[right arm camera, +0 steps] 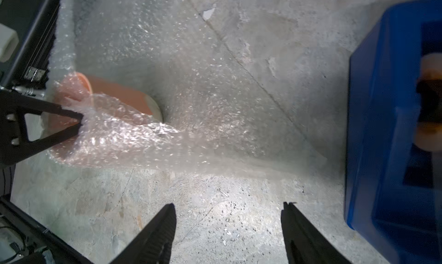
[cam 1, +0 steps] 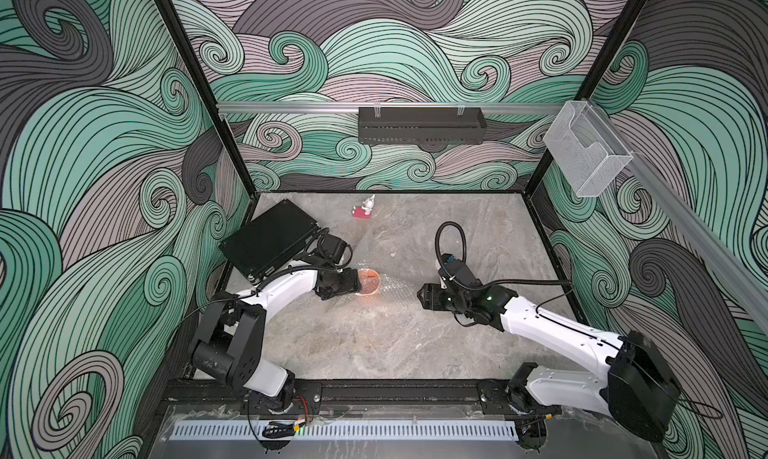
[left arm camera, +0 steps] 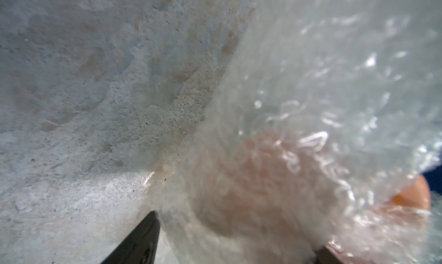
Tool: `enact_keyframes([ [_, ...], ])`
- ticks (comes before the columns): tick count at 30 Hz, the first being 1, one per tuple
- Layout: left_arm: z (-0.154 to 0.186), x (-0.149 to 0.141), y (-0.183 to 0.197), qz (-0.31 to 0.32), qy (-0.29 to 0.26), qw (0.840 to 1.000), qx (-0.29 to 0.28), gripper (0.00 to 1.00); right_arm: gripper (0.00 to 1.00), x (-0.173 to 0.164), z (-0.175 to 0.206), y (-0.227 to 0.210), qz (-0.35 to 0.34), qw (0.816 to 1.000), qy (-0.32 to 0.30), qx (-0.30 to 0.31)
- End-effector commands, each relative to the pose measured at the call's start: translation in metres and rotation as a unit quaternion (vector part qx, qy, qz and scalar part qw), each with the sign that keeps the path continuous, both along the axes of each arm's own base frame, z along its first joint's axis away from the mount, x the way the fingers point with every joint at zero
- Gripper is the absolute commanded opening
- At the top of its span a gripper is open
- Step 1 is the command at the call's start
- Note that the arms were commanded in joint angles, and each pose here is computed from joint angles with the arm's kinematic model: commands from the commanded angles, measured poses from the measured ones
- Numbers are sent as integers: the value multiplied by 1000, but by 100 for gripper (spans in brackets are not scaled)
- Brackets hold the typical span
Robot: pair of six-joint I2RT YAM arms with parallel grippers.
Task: Wrap mugs in bubble wrap
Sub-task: Wrap the mug in bubble wrap.
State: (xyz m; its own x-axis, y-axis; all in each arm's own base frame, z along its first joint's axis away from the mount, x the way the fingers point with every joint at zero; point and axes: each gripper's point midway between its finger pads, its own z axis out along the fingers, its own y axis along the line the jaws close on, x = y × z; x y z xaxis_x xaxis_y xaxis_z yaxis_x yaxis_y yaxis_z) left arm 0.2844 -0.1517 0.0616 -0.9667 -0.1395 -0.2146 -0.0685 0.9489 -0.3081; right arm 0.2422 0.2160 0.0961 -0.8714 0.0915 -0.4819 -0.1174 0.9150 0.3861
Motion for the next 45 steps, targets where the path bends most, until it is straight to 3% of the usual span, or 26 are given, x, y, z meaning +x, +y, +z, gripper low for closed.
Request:
enact_keyframes([
  [1, -3, -1, 4, -1, 9, 1000, 24, 76, 73, 5, -13, -17, -90, 996, 21, 15],
  [18, -4, 0, 4, -3, 10, 999, 30, 76, 72, 25, -64, -17, -154, 986, 57, -2],
  [25, -4, 0, 4, -4, 10, 999, 31, 76, 66, 43, -67, -16, -170, 984, 50, -8],
  [30, -5, 1, 3, -5, 11, 999, 30, 76, 55, 52, -68, -12, -166, 985, 46, -17],
  [33, -6, 1, 3, -6, 12, 999, 31, 76, 41, 56, -66, -7, -156, 987, 43, -16],
  [39, -7, 2, 3, -7, 14, 999, 32, 76, 0, 63, -45, 9, -113, 993, 25, 0],
  [45, -6, 3, 2, -8, 13, 999, 32, 76, 0, 62, 11, 40, -31, 997, -38, 59],
])
